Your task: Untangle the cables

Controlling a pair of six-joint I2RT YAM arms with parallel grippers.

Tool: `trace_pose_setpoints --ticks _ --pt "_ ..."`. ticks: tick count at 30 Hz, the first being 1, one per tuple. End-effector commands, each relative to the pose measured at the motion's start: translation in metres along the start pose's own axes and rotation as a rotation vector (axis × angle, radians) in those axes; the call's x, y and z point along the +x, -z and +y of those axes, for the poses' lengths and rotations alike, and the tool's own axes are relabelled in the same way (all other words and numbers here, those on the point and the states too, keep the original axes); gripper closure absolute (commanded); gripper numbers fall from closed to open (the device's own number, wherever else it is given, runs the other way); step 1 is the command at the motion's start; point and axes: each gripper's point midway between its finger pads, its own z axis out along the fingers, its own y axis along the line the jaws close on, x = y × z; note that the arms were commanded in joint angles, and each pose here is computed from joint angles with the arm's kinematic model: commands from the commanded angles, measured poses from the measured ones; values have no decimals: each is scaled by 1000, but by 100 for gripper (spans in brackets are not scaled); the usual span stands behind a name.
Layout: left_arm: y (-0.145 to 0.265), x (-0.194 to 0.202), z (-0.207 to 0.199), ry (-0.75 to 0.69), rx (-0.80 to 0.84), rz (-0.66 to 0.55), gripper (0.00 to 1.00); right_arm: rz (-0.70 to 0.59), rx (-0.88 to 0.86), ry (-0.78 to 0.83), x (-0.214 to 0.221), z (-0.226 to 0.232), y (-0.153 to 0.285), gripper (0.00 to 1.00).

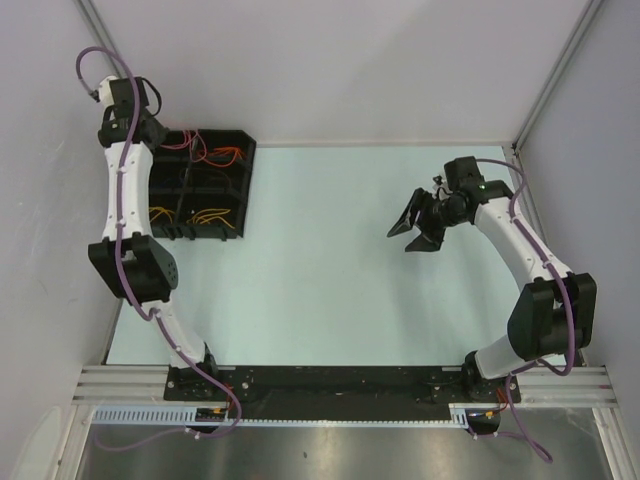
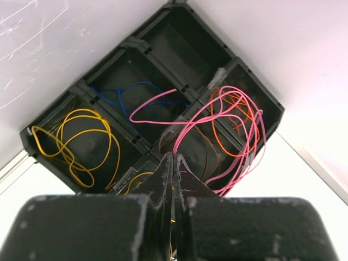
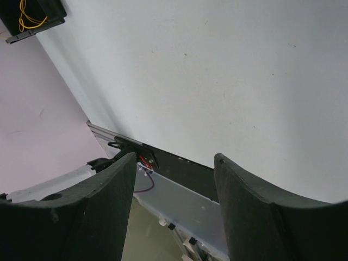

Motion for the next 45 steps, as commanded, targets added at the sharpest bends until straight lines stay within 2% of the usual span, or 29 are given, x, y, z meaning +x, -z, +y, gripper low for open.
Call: trace_pose_setpoints --ticks 1,10,24,33,34,35,36,37,38,45 --pt "14 -19 22 70 -66 -51 100 -26 10 22 3 8 -4 36" --pt "-16 -4 61 161 -204 -9 100 -46 42 47 10 0 -7 36" --pt "-37 -7 79 235 -330 -74 100 -37 24 6 -8 -23 0 36" --pt "-55 -20 74 292 -309 -114 100 -30 36 -28 -16 -41 7 36" --pt "-57 -20 76 300 -324 -115 96 -34 38 -35 -18 -44 9 36" --pt "-57 -20 78 309 -341 -115 76 -33 36 -34 -18 -45 10 36" --pt "-56 -19 84 329 -371 -119 63 -34 38 -36 -19 -46 10 36" --pt "-57 -18 85 338 -378 -122 44 -34 38 -40 -19 -47 12 36" --pt "-58 -16 86 342 -382 -123 1 -33 40 -44 -20 -50 13 36" --pt "-57 -10 74 345 -293 -104 0 -21 39 -48 -21 -55 14 36"
